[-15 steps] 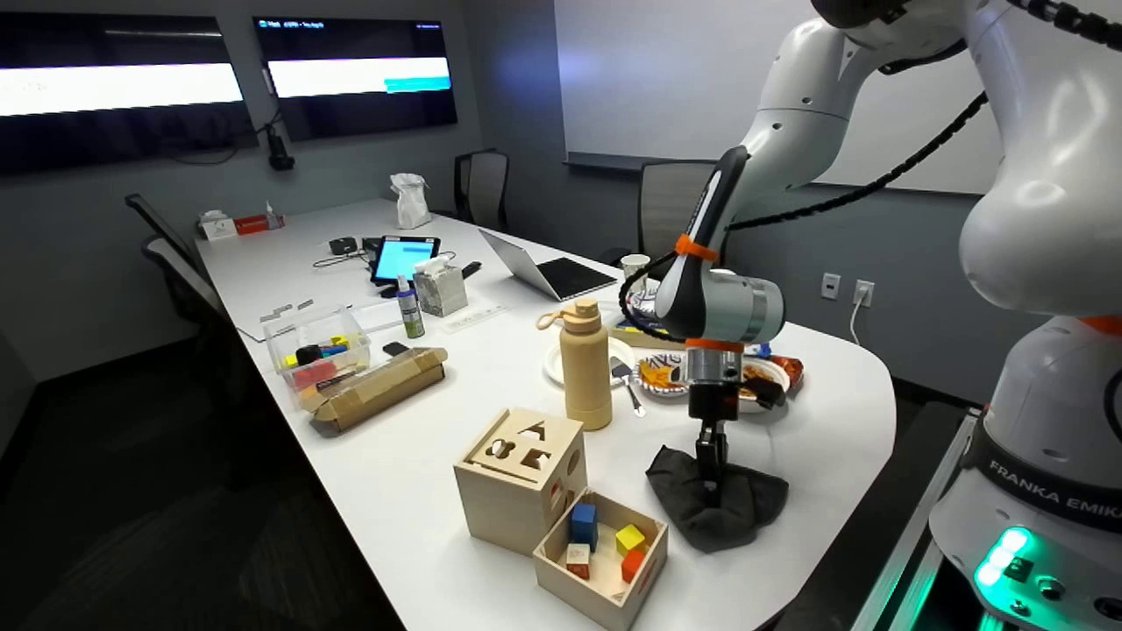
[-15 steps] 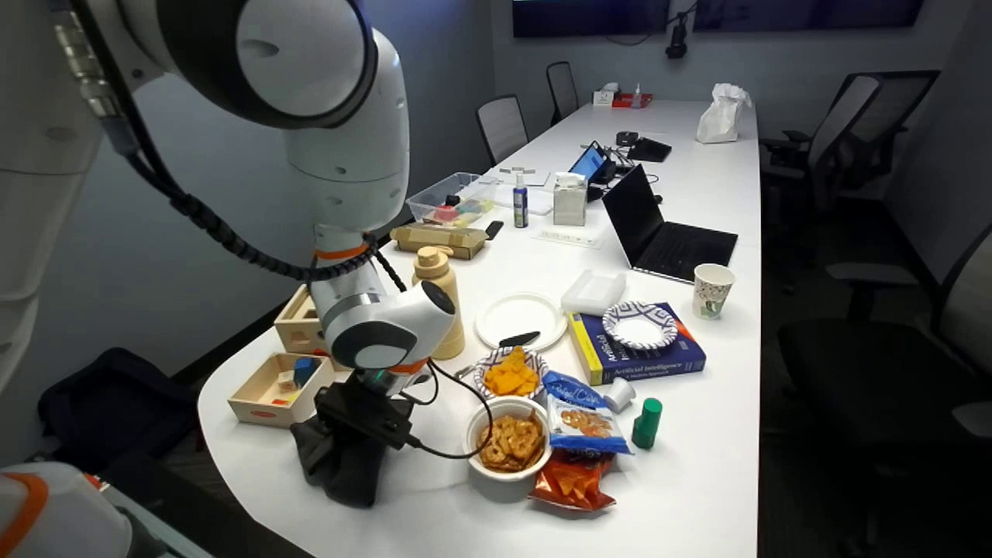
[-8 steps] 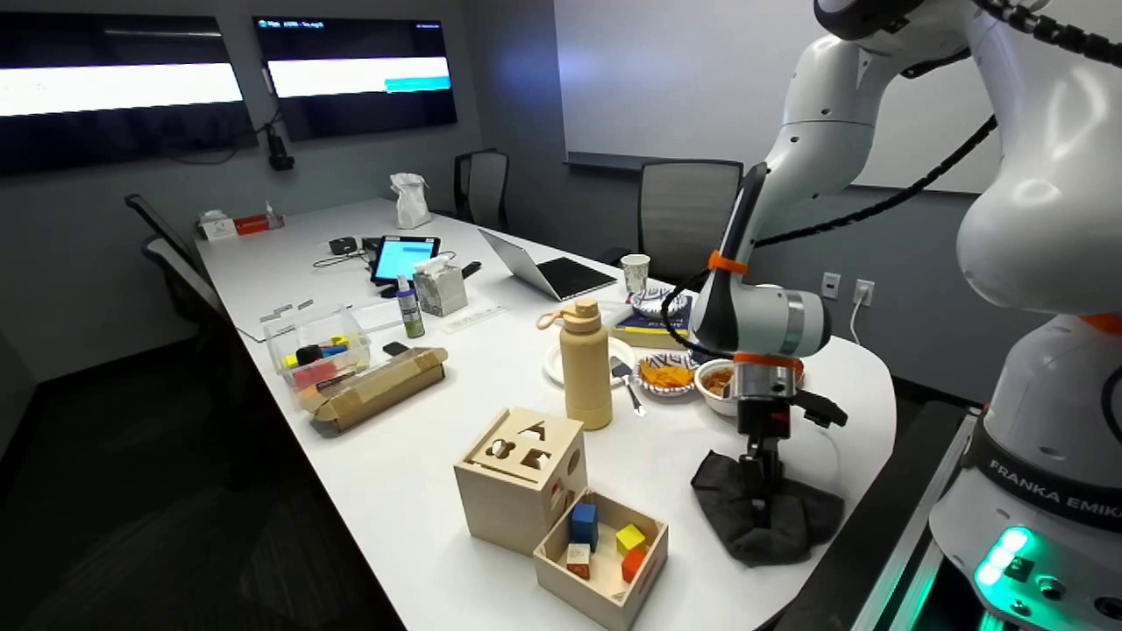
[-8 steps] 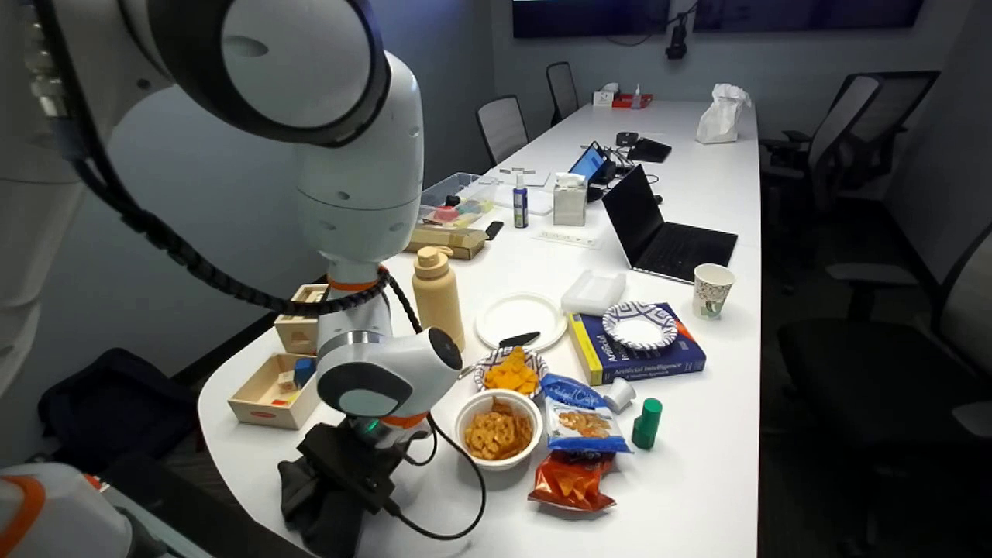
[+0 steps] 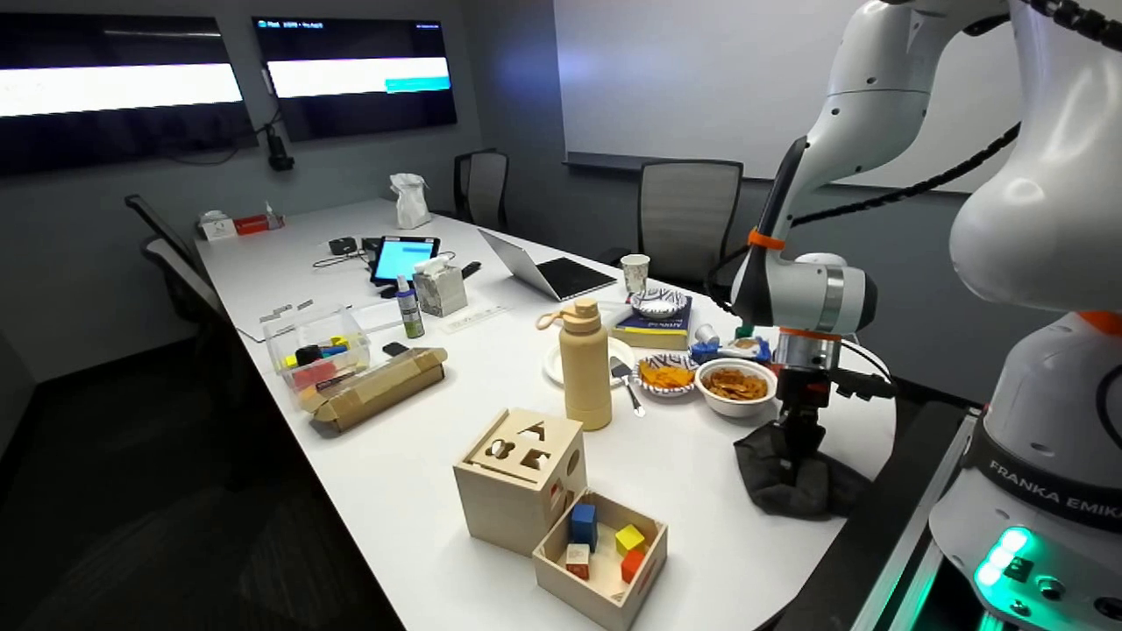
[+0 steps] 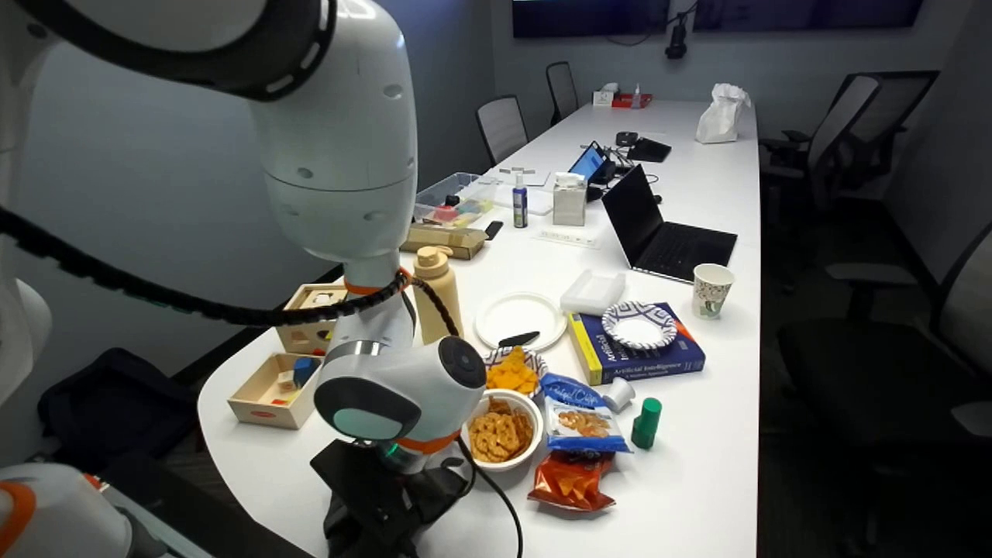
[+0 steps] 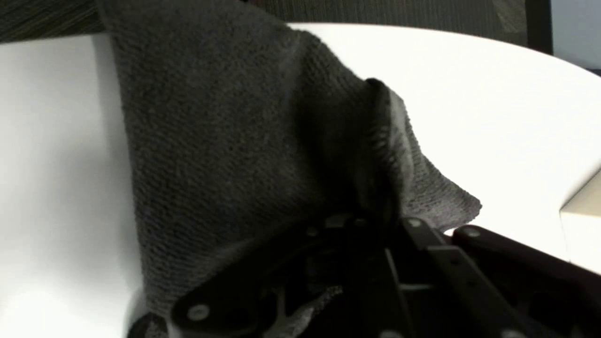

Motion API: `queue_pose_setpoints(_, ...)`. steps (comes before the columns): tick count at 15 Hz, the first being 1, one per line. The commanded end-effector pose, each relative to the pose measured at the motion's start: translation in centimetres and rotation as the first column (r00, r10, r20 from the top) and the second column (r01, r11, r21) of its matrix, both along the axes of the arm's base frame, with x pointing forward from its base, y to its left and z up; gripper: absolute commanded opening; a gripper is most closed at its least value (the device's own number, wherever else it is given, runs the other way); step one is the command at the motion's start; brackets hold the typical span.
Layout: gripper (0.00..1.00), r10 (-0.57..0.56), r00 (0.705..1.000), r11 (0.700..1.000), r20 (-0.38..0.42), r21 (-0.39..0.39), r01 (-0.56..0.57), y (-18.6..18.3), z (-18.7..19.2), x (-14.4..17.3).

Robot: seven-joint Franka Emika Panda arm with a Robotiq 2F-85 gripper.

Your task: Wipe the table using the black towel

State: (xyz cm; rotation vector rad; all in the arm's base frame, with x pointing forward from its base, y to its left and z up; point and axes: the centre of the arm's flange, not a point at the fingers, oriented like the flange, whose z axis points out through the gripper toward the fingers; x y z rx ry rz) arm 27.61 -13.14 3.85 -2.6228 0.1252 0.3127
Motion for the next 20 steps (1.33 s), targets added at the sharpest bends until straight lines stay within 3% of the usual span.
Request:
queue_pose_setpoints(1,0.02,-0.004,0.999,0.996,0.038,-0.086,0.007,0.0,1.9,3.5)
queue_pose_setpoints(6,0.02,0.116,0.99,0.983,0.077,-0.153,-0.104,2.3,3.3,11.6)
queue_pose_setpoints(11,0.02,0.326,0.94,0.933,0.101,-0.193,-0.303,8.4,4.5,18.4)
queue_pose_setpoints(14,0.02,0.416,0.903,0.902,0.108,-0.173,-0.395,10.9,4.7,19.4)
queue_pose_setpoints(17,0.02,0.455,0.882,0.888,0.12,-0.125,-0.442,11.8,4.4,18.2)
queue_pose_setpoints(20,0.02,0.519,0.844,0.855,0.138,-0.058,-0.516,12.8,3.4,16.7)
